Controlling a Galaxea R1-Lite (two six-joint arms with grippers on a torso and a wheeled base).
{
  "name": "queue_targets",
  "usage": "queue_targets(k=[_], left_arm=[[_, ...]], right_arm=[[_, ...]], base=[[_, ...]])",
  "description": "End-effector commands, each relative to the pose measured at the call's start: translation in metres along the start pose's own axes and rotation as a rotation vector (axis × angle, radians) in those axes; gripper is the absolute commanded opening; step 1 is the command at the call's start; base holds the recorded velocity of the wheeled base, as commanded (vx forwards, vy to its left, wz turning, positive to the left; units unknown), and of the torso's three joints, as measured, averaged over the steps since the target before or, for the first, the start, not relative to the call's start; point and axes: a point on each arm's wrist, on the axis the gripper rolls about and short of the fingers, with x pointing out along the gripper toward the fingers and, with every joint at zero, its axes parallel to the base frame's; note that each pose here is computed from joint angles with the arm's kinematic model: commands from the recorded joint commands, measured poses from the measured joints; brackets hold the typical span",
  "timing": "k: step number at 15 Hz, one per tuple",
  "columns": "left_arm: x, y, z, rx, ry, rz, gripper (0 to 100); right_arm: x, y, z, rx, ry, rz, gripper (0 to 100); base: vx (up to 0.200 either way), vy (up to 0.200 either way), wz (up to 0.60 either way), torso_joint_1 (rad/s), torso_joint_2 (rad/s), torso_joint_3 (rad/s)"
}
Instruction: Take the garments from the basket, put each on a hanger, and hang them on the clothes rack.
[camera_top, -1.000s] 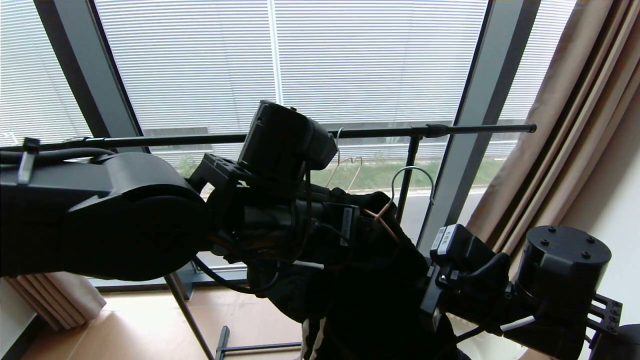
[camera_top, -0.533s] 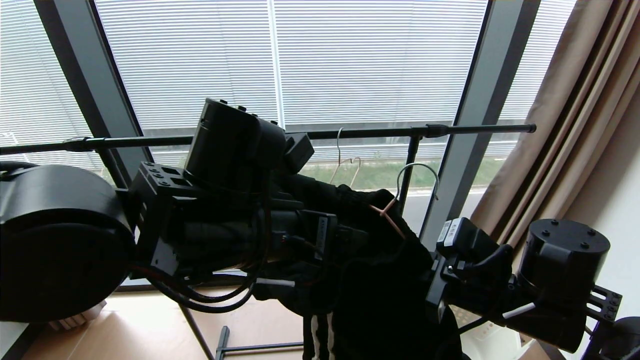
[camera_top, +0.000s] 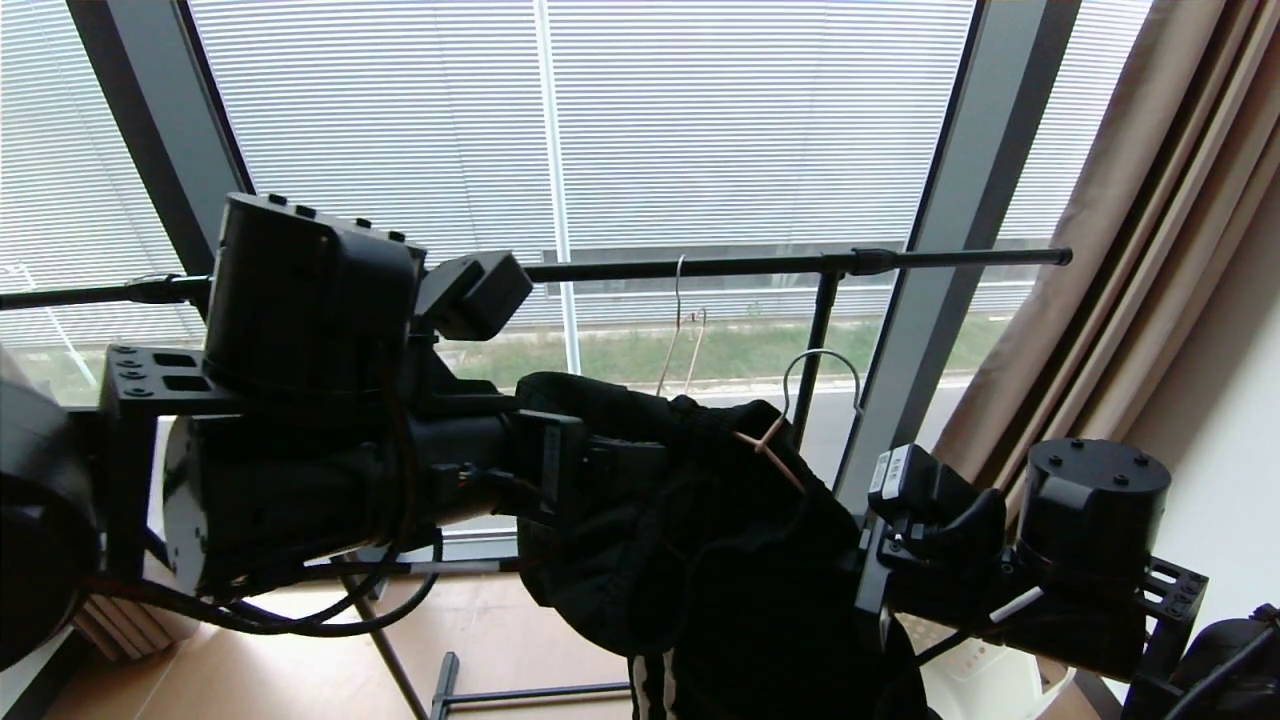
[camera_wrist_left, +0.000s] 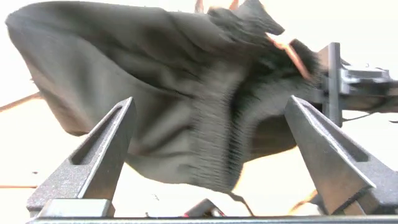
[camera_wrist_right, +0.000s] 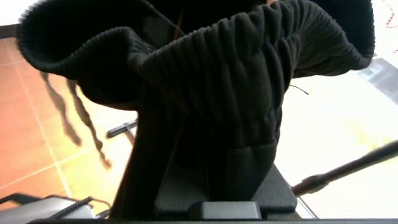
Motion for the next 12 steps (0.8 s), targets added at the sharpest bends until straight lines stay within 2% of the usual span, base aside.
queue_targets(k=[1, 3, 4, 5, 8, 9, 10, 12], left_arm=[[-0.022, 0.025, -0.005, 0.015, -0.044, 0.059, 100], [-0.037, 0.037, -0.007, 0.062, -0.053, 0.015, 100], [-0.052, 0.045, -0.006, 0.101, -0.073, -0.043, 100], [-0.059, 0.052, -0.007, 0.139, -0.086, -0.055, 100], [-0.064, 0.076, -0.009, 0.261, -0.086, -0.087, 100], [-0.066, 0.081, -0.01, 0.321, -0.091, -0.117, 100], [-0.065, 0.083, -0.011, 0.349, -0.091, -0.126, 100], [-0.053, 0.098, -0.018, 0.532, -0.07, -0.201, 100]], right_arm=[[0.002, 0.001, -0.006, 0.01, 0.019, 0.019, 0], [0.002, 0.002, -0.007, 0.01, 0.017, 0.045, 0], [-0.001, 0.004, -0.01, -0.003, 0.021, 0.068, 0], [-0.003, 0.006, -0.012, -0.016, 0.027, 0.088, 0], [-0.004, 0.01, -0.016, -0.035, 0.035, 0.127, 0], [-0.004, 0.011, -0.016, -0.042, 0.038, 0.135, 0], [-0.004, 0.012, -0.016, -0.049, 0.038, 0.138, 0], [0.0, 0.02, -0.014, -0.087, 0.046, 0.178, 0]], base=[[0.0, 0.0, 0.0, 0.0, 0.0, 0.0], [0.0, 0.0, 0.0, 0.0, 0.0, 0.0], [0.0, 0.0, 0.0, 0.0, 0.0, 0.0], [0.0, 0.0, 0.0, 0.0, 0.0, 0.0], [0.0, 0.0, 0.0, 0.0, 0.0, 0.0], [0.0, 0.0, 0.0, 0.0, 0.0, 0.0], [0.0, 0.0, 0.0, 0.0, 0.0, 0.0], [0.0, 0.0, 0.0, 0.0, 0.0, 0.0]])
